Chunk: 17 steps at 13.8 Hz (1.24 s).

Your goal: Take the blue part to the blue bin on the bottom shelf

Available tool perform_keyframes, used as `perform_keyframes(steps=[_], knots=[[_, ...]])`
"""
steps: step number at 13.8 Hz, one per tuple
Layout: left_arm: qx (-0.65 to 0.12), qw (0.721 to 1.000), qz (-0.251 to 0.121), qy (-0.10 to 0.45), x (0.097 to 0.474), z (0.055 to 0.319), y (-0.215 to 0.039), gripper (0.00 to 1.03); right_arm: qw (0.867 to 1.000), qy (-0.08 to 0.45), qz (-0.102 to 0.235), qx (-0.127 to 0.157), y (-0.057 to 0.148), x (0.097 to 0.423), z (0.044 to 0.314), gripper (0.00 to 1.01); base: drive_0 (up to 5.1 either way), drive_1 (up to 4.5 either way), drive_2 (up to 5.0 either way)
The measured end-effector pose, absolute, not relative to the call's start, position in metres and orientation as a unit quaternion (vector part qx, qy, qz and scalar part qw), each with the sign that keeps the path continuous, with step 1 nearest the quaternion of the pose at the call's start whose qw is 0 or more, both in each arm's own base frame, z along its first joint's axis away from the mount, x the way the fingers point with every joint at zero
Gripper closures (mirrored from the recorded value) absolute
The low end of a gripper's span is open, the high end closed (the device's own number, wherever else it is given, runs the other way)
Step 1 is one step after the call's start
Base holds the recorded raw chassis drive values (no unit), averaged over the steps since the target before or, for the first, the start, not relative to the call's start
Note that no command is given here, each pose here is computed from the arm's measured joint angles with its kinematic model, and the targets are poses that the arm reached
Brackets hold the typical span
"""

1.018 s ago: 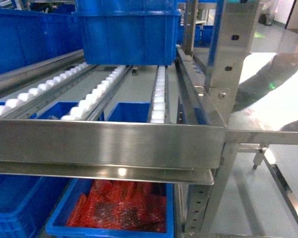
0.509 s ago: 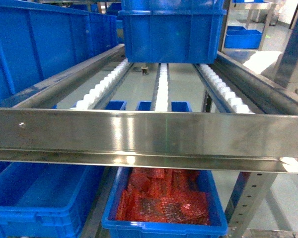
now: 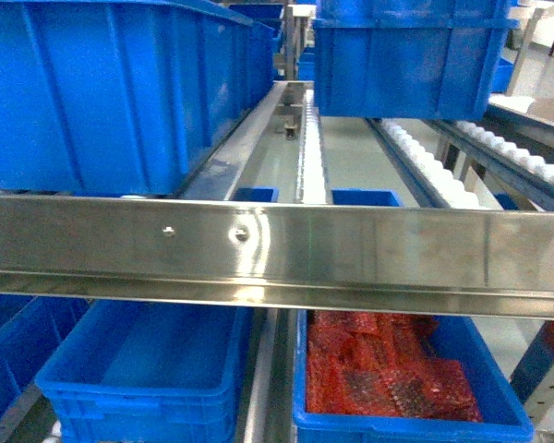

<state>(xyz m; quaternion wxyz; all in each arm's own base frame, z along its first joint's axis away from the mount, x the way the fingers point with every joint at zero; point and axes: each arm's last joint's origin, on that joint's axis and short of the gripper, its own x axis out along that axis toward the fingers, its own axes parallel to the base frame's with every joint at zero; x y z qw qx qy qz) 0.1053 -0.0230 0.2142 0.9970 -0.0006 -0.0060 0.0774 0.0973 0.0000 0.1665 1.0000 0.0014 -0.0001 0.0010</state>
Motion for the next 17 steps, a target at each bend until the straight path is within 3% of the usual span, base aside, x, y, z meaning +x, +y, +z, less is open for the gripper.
perform_keyframes(steps=[17], knots=[[-0.001,0.997,0.077,-0.006,0.1053,0.2142,-0.0230,0.59,1.000,-0.001,0.001,0.001,0.0001,0.0973,0.1666,0.03,0.0,0.00,0.0]])
